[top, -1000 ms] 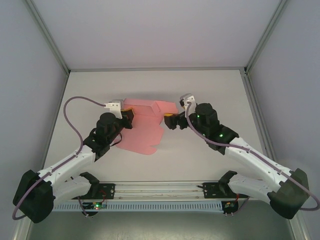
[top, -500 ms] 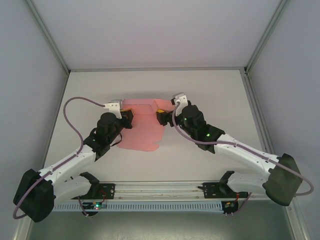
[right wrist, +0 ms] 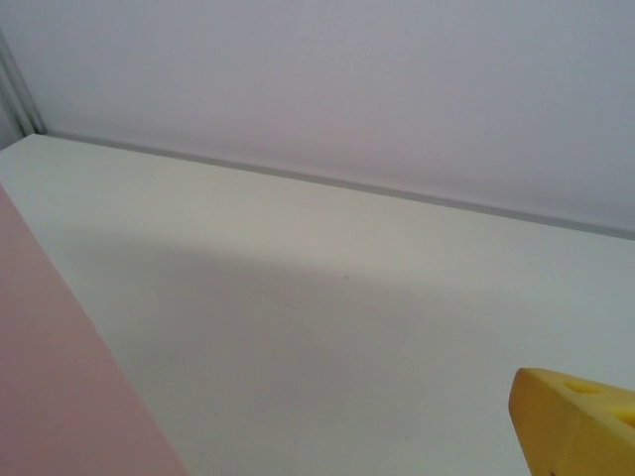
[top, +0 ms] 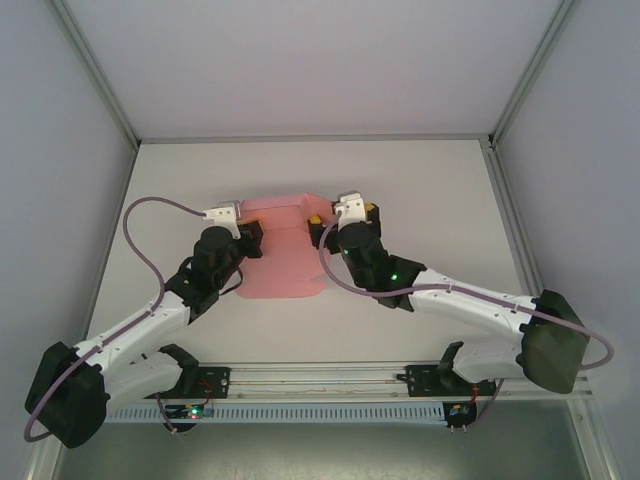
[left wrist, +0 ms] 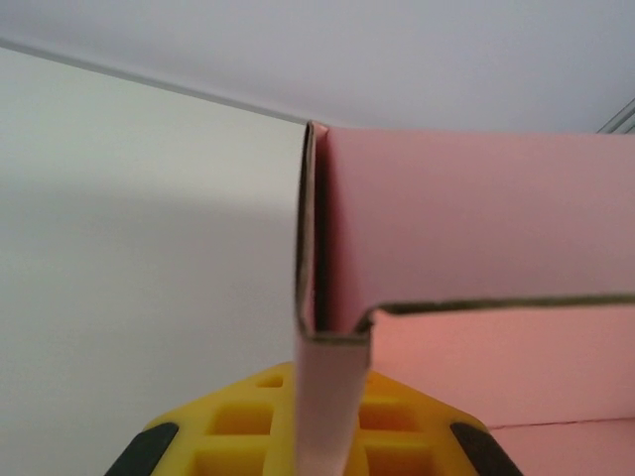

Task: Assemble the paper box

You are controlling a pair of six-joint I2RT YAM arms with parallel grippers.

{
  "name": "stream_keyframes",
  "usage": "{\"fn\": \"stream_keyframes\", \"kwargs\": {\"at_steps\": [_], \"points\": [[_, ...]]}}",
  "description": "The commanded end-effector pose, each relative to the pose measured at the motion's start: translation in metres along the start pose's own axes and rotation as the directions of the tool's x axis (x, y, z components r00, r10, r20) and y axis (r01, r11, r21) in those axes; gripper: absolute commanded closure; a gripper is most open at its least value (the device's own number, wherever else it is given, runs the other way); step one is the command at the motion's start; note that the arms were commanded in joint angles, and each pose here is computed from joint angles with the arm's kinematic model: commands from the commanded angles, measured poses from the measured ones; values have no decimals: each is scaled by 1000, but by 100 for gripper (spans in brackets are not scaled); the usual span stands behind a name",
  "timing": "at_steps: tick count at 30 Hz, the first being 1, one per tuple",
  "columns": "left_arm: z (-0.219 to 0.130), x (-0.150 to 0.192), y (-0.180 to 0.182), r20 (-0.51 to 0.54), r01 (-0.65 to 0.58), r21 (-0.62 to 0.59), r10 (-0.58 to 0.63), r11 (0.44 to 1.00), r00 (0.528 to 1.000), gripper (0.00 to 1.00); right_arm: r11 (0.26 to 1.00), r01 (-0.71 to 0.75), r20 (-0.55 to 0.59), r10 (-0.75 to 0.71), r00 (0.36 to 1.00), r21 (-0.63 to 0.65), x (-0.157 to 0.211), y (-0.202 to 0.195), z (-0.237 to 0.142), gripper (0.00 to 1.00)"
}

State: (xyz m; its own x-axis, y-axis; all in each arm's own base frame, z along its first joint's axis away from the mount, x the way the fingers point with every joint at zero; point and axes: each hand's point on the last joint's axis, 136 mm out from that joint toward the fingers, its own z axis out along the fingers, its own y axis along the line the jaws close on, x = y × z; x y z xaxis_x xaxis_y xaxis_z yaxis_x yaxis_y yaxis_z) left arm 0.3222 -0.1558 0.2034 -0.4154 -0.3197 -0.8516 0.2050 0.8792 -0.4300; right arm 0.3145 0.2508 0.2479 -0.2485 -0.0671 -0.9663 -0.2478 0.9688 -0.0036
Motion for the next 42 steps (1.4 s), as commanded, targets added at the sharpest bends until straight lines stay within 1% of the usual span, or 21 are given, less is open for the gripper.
{"fn": "stream_keyframes", "kwargs": {"at_steps": [1,3,5,8,11,14,16,17,20,22,25,28,30,33,37,40,42], "points": [[-10,-18,-8,62,15,18,-16,1000,998,100,997,20,-6,-19,1000,71,4,-30,-12,2],[-9,-9,4,43,3,-30,-1,1000,999,100,1000,2,-6,-2,1000,-14,1,-33,-22,2],[-8,-1,12,14,-17,-51,18,999,1000,100,993,-20,-22,18,1000,-112,1,-35,-35,2],[-9,8,17,-13,-38,-50,38,998,999,100,977,-102,-34,98,995,-186,-4,-50,-55,2],[-11,10,15,-29,-59,-19,58,998,998,100,966,-151,-6,153,988,-208,-10,-70,-71,2],[-13,13,10,-52,-79,20,80,997,995,100,958,-200,11,207,978,-204,-17,-93,-78,2],[-14,15,6,-68,-90,45,93,995,993,100,947,-228,-9,233,973,-227,-19,-103,-75,3],[-15,16,5,-74,-88,52,91,995,993,100,934,-247,-33,247,968,-258,-18,-104,-72,3],[-15,19,2,-88,-88,71,94,994,992,100,881,-260,-107,237,966,-396,-16,-92,-61,10],[-16,20,0,-91,-87,86,95,992,991,100,846,-222,-143,173,974,-485,-13,-75,-53,13],[-16,17,-3,-87,-89,92,97,992,991,100,767,-192,-192,92,977,-612,-8,-43,-44,19],[-15,15,0,-85,-86,73,92,994,992,100,709,-102,-202,-58,978,-698,3,-4,-42,24],[-13,14,3,-84,-86,52,90,995,992,100,679,-41,-194,-151,969,-733,11,17,-43,28],[-11,13,8,-88,-79,20,81,997,993,100,647,1,-190,-225,956,-763,18,40,-46,29],[-8,13,11,-90,-62,-3,61,998,994,100,649,-4,-206,-237,950,-761,20,57,-43,27],[-5,13,11,-92,-56,-8,55,998,994,100,656,4,-198,-234,952,-755,21,71,-38,25],[-3,14,11,-99,-61,-6,60,998,993,100,674,9,-194,-225,955,-739,19,77,-34,25]]}}
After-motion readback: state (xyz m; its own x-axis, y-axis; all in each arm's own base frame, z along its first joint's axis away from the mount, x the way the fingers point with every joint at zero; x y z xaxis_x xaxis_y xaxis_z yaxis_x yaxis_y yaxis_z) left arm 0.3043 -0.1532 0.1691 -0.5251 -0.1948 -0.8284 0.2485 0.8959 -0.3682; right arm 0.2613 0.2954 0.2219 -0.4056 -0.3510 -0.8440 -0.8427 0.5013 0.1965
